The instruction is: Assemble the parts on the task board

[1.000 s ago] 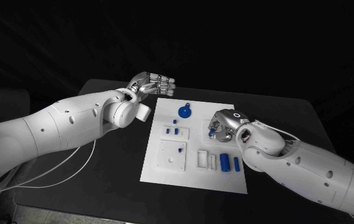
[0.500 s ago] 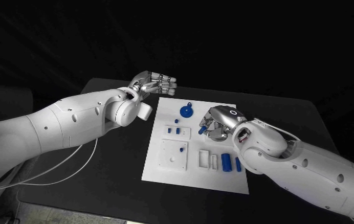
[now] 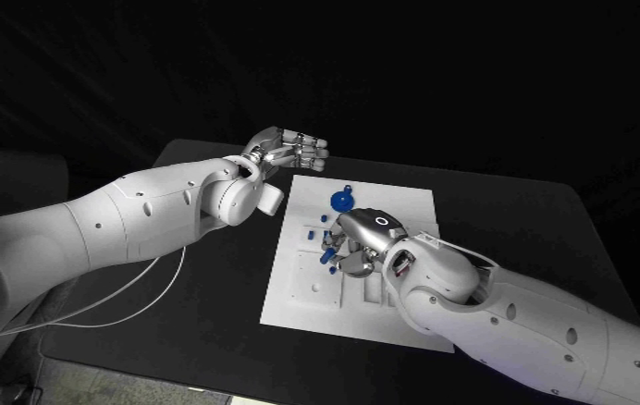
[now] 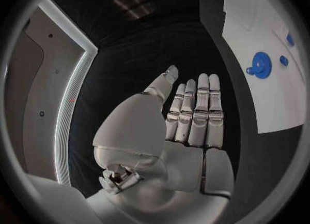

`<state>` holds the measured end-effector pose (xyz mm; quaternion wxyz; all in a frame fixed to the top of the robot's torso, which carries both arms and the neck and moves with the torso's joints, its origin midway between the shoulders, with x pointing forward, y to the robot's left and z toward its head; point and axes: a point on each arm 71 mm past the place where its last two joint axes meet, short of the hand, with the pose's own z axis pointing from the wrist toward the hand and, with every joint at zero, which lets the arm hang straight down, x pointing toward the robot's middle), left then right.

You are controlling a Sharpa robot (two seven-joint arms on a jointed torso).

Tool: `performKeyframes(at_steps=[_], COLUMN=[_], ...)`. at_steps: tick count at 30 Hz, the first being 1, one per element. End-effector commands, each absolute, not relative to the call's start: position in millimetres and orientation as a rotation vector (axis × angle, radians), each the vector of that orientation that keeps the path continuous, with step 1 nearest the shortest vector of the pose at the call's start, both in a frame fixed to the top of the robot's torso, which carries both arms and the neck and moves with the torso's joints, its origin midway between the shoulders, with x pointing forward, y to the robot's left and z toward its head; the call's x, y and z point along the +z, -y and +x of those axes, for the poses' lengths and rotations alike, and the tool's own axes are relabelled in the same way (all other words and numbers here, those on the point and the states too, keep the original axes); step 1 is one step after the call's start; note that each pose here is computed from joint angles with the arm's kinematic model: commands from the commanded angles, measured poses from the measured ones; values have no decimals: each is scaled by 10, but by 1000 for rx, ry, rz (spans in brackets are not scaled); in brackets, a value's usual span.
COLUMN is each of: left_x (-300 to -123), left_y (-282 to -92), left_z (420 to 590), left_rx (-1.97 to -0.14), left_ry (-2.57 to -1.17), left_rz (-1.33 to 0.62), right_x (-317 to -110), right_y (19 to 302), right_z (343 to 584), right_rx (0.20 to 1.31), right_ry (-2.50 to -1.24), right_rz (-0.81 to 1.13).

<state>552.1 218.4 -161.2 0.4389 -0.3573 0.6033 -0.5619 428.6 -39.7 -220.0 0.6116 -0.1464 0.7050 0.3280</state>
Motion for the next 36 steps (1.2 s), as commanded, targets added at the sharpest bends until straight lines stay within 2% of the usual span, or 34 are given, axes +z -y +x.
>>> performKeyframes(at_steps=[1,14,36], left_x=[-1602,-1605,-1609], left_y=[-2122,-2059,-2046], left_z=[5518,5521,5523], left_rx=[-1429,-1440,-1444], left_ry=[-1503,-1510,-1514], left_rz=[-885,-880,-880], right_x=[-2246,-2518,-2628], right_y=[291,170,131], right_z=[4231,4157,4147], right_rx=[773,749,697], right_ry=[-1609,-1649,-1654], right_rz=[-409,-495,-522])
